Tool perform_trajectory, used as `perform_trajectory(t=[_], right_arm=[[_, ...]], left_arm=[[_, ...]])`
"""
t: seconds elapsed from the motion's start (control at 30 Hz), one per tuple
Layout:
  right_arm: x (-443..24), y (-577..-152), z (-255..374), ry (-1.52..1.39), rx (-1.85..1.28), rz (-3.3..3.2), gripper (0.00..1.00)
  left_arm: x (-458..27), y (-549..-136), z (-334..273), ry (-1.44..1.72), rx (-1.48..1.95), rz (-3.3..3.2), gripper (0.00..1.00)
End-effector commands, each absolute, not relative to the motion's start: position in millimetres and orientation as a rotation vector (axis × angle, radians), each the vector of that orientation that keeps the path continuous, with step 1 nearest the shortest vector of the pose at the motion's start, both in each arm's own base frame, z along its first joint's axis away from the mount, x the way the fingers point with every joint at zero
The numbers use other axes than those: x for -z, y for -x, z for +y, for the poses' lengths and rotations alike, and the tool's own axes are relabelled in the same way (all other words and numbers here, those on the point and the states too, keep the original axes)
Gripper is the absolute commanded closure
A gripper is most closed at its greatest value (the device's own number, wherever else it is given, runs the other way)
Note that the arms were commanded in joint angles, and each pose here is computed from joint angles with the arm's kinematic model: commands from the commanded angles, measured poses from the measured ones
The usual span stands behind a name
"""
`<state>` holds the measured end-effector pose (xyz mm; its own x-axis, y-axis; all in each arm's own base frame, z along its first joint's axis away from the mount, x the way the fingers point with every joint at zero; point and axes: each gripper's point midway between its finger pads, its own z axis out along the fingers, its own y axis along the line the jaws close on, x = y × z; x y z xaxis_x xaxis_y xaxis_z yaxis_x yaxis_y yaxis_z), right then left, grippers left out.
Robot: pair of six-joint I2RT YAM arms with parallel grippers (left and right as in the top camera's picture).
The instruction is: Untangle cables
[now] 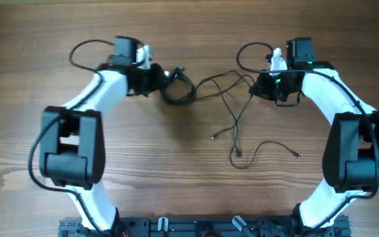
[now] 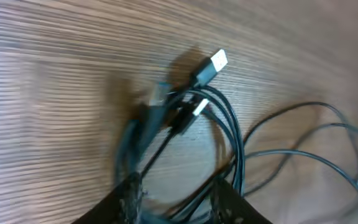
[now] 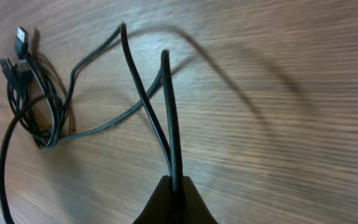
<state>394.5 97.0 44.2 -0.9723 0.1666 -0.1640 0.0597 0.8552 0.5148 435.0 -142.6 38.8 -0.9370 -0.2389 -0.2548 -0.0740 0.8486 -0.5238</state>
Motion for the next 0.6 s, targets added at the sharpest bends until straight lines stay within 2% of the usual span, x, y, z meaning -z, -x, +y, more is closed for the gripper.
perform_trajectory(t=[0.0,0.37,0.5,0.57], right_arm=[[-58.7,-396.2,103.8,-0.101,-0.758,2.800,0.96],[-58.5,-395.0,105.1,-0.100,-0.760,2.805,0.96],[-58.5,-395.1,105.4,-0.098,-0.760,2.804,0.96],[-58.5,-395.2,105.4,-0.098,-0.760,2.804,0.96]], left_arm=[[-22.0,-435.9,-139.4,0.264,0.462,2.728,0.63],[-17.3,-430.0,-140.0,0.251,0.391,2.746,0.60],[-9.1,-421.3,-137.6,0.257,0.380,2.773,0.64],[-1.4,-414.4,-135.5,0.260,0.371,2.789,0.72]])
